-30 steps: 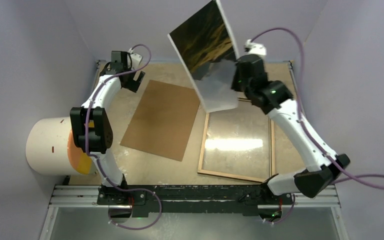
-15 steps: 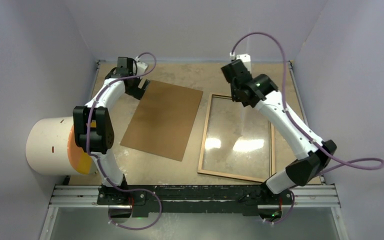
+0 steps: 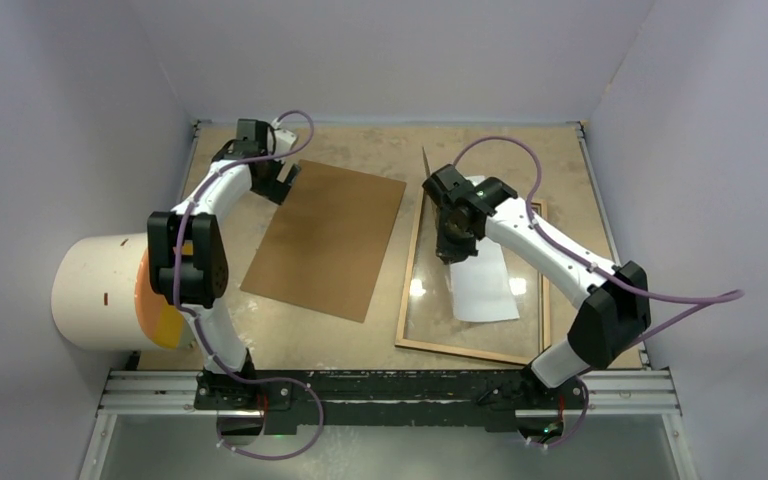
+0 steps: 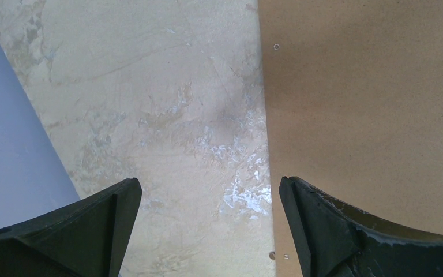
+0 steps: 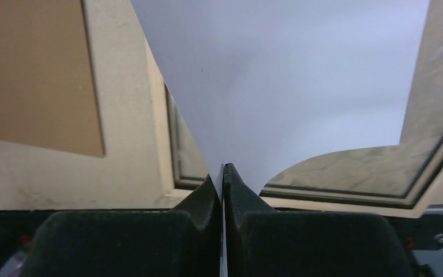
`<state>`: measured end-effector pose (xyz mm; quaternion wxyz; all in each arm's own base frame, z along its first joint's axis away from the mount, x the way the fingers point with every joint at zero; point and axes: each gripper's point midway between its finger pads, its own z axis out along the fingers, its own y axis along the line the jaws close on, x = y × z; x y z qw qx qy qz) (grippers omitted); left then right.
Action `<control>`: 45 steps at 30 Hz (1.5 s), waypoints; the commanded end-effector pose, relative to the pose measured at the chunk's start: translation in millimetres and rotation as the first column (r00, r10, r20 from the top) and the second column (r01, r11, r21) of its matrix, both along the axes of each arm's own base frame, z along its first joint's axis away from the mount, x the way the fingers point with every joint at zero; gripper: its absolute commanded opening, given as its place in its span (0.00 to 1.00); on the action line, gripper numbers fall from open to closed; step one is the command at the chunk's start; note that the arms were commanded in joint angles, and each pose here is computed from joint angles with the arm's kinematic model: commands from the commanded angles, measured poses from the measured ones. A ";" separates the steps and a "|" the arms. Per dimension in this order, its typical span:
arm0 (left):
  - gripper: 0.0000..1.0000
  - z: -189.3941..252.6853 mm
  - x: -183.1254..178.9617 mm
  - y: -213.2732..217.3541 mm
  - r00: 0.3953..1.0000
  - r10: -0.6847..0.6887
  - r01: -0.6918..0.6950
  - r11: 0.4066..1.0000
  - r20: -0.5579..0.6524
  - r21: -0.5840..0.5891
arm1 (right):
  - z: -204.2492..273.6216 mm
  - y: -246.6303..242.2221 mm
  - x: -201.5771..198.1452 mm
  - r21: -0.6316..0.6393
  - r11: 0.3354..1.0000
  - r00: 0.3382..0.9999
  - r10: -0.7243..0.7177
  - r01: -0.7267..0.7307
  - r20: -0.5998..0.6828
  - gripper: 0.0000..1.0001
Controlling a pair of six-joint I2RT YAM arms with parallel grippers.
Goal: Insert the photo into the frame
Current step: Turn over the photo from the photo frame.
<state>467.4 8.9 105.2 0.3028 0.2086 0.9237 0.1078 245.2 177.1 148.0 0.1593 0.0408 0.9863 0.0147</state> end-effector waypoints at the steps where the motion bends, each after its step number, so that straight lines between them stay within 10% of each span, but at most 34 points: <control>1: 1.00 22.1 4.1 -5.0 0.998 -0.009 0.009 1.000 0.070 -0.008 | -7.0 29.0 -11.4 0.164 0.961 0.973 -0.205 0.221 -0.108 0.00; 18: 1.00 17.0 3.9 -11.1 0.997 -0.037 0.038 0.999 0.062 -0.014 | -23.5 -20.0 -48.3 0.013 0.926 0.920 -0.374 0.378 -0.116 0.00; 45: 1.00 11.2 1.7 -11.6 0.998 -0.042 0.042 0.999 0.046 -0.003 | -52.7 -45.4 -41.6 -0.189 0.981 0.988 -0.081 0.055 -0.129 0.00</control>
